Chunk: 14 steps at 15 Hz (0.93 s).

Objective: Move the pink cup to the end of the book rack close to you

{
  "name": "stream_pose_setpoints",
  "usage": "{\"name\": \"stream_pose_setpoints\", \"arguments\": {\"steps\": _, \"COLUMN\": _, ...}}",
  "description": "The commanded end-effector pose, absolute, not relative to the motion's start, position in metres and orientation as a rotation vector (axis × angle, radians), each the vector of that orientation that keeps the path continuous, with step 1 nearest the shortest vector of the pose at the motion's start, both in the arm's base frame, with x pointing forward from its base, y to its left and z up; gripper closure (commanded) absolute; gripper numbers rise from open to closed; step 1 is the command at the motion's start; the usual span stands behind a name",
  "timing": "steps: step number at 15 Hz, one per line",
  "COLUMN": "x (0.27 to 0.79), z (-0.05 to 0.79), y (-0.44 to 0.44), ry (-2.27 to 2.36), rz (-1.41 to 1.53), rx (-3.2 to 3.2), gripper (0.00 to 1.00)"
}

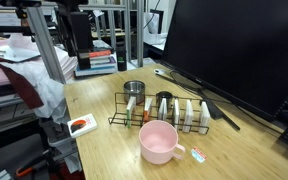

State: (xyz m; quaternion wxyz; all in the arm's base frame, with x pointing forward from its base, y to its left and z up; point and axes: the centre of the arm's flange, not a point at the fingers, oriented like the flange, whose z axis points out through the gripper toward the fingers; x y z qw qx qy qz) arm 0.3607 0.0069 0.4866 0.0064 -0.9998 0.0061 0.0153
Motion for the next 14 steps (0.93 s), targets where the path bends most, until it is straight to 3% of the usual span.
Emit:
{"name": "stream_pose_setpoints", "arguments": {"steps": 1, "x": 0.3607, "z": 0.4866, "y": 0.0069, "ry": 0.019, "rz": 0.048, "rx": -3.128, "gripper": 0.00}}
{"name": "stream_pose_setpoints", "arguments": {"steps": 14, "x": 0.3694, "z": 0.4920, "y": 0.0027, "ry": 0.087, "rz": -0.027, "rx": -3.118, "gripper": 0.00}}
